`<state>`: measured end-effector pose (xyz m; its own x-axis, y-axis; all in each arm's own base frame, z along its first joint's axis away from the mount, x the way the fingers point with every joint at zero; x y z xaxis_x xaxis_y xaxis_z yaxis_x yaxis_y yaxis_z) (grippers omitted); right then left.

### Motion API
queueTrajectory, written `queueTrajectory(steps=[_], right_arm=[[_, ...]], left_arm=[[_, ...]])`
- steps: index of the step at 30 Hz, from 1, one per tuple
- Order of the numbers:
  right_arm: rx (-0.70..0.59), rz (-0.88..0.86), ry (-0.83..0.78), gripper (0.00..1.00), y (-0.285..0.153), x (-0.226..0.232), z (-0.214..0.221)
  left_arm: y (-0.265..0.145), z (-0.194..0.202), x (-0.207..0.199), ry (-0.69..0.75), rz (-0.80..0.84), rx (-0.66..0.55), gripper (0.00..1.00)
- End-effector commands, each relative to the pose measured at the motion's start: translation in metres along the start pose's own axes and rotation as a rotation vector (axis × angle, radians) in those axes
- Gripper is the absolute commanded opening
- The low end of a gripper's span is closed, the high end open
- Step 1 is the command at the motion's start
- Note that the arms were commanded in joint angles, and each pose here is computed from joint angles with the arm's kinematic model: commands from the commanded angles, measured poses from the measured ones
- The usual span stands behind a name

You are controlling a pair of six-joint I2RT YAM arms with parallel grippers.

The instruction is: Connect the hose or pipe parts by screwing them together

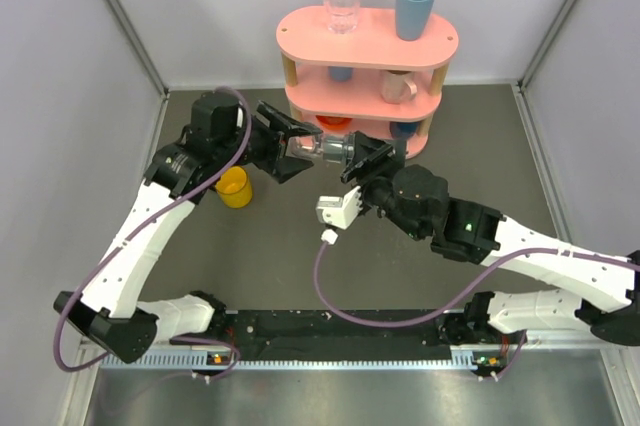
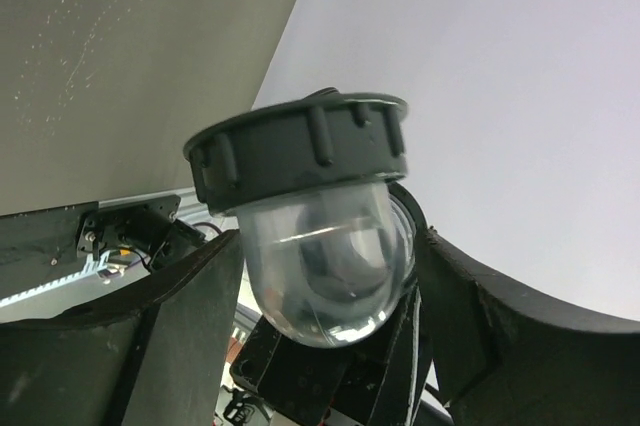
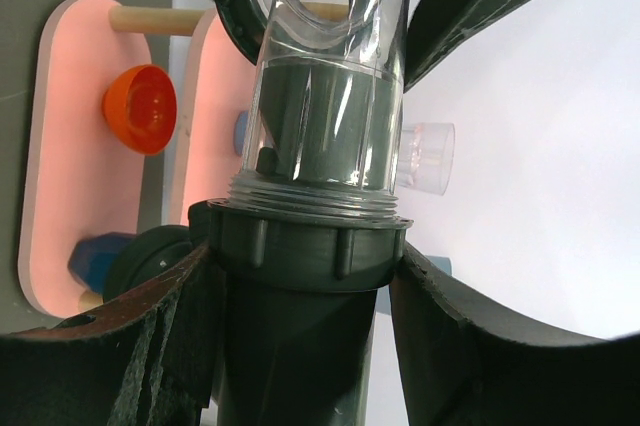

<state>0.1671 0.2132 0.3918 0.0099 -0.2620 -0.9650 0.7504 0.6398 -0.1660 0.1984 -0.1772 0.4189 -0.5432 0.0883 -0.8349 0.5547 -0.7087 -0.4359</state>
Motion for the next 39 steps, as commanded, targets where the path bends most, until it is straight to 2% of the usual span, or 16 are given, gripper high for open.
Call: queueTrajectory(steps=[1, 5, 8, 10, 12, 15, 16, 18, 19, 20, 22, 30, 35, 36, 38, 39], right_arm=[[0.042, 0.109, 0.05, 0.0, -0.002, -0.017, -0.001], [0.032, 0.108, 0.071, 0.0, 0.001, -0.016, -0.003], [0.022, 0.101, 0.135, 0.0, 0.001, -0.02, -0.004], [-0.013, 0.047, 0.186, 0.0, 0.003, -0.017, -0.007], [-0.078, 0.026, 0.328, 0.0, 0.004, -0.025, -0.012], [-0.197, -0.067, 0.552, 0.0, 0.001, -0.031, -0.018], [-0.221, -0.094, 0.616, 0.0, 0.002, -0.03, -0.013], [-0.356, -0.177, 0.771, 0.0, -0.002, -0.031, -0.015], [-0.349, -0.192, 0.863, 0.0, -0.002, -0.029, -0.004], [-0.423, -0.223, 0.901, 0.0, -0.004, -0.029, -0.005], [-0.438, -0.241, 0.984, 0.0, -0.005, -0.026, 0.003], [-0.575, -0.342, 1.153, 0.0, -0.008, -0.013, 0.013], [-0.482, -0.304, 1.169, 0.0, -0.007, -0.003, 0.02], [-0.464, -0.286, 1.162, 0.0, -0.01, -0.003, 0.023], [-0.405, -0.264, 1.137, 0.0, -0.009, 0.003, 0.029], [-0.384, -0.253, 1.121, 0.0, -0.01, 0.004, 0.031]], left_arm=[[-0.001, 0.005, -0.008, 0.005, 0.038, 0.017, 0.73], [0.004, 0.002, -0.007, 0.023, 0.044, 0.005, 0.64], [0.006, 0.002, -0.011, 0.087, 0.128, 0.009, 0.45], [0.005, 0.003, -0.015, 0.162, 0.249, 0.025, 0.27], [0.005, 0.004, -0.017, 0.234, 0.356, 0.048, 0.2], [0.009, 0.001, -0.004, 0.375, 0.545, 0.085, 0.01], [0.009, 0.0, -0.001, 0.433, 0.586, 0.084, 0.0], [0.011, -0.001, 0.008, 0.509, 0.68, 0.11, 0.0], [0.011, -0.001, 0.012, 0.535, 0.708, 0.12, 0.0], [0.007, 0.002, 0.009, 0.579, 0.797, 0.131, 0.0], [0.013, -0.001, 0.022, 0.596, 0.805, 0.159, 0.0], [0.026, -0.008, 0.043, 0.695, 0.89, 0.211, 0.0], [0.031, -0.012, 0.051, 0.692, 0.796, 0.198, 0.0], [0.026, -0.01, 0.052, 0.691, 0.795, 0.2, 0.03], [0.023, -0.009, 0.056, 0.665, 0.737, 0.203, 0.33], [0.012, -0.005, 0.052, 0.666, 0.745, 0.191, 0.38]])
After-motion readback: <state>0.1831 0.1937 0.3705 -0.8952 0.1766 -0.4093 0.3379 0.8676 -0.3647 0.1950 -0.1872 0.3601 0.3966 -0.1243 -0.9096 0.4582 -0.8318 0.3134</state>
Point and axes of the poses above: each gripper's point midway between its finger pads, its own y axis out along the fingers, its own x axis along the line the jaws close on, z = x × y, the point moved 10 cm from there along -y, back along the fingers, and after that the axes turned 13 degrees about -y, right-handed, at the moved point
